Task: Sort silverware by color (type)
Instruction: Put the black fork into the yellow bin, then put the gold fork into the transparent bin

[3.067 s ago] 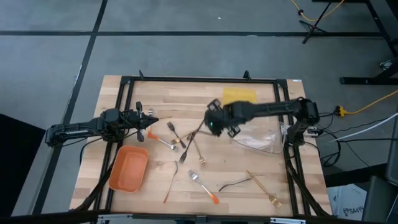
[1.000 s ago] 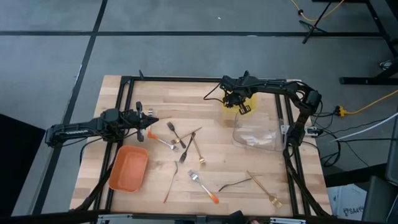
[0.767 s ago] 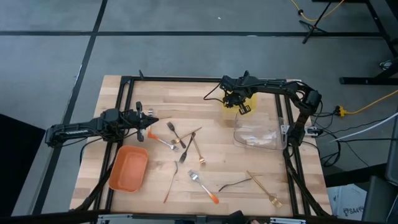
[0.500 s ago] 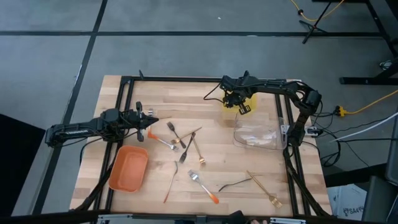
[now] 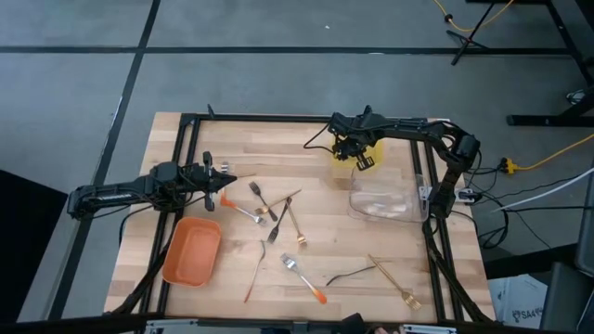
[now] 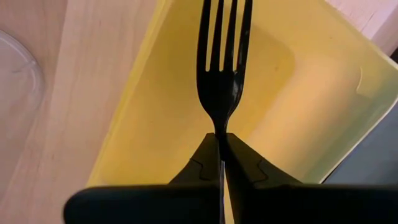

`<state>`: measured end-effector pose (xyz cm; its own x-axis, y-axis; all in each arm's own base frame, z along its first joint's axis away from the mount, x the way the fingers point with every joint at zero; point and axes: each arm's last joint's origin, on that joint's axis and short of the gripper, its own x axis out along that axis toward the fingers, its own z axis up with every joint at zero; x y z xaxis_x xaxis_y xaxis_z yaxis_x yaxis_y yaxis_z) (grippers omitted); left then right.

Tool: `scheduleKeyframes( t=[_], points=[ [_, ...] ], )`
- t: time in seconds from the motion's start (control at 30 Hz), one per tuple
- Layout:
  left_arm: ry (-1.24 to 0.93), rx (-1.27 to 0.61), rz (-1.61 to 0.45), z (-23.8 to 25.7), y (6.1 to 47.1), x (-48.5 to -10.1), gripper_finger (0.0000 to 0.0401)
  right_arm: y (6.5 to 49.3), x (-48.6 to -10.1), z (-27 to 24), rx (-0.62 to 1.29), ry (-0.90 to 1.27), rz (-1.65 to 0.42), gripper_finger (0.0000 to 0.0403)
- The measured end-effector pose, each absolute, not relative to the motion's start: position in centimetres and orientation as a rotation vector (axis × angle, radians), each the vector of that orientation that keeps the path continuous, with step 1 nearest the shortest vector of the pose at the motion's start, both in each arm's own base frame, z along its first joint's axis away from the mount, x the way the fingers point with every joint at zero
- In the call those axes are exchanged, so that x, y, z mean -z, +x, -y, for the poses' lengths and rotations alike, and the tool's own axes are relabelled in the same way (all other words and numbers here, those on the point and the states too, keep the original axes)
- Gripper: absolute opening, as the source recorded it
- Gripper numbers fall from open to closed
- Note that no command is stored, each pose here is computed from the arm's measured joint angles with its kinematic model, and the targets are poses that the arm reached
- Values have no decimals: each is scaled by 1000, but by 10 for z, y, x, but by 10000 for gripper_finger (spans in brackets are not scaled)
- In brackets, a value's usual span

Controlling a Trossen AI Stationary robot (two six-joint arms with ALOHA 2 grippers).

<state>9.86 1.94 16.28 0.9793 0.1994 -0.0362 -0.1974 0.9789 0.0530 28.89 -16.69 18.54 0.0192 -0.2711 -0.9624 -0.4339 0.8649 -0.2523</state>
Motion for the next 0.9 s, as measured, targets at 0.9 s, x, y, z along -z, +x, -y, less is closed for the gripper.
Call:
scheduleKeyframes(
  t=[0.9],
  points=[
    [50,-200,-42,-19,99,-163,0,294,-186,169,-103,-584,-1527,144]
  ],
)
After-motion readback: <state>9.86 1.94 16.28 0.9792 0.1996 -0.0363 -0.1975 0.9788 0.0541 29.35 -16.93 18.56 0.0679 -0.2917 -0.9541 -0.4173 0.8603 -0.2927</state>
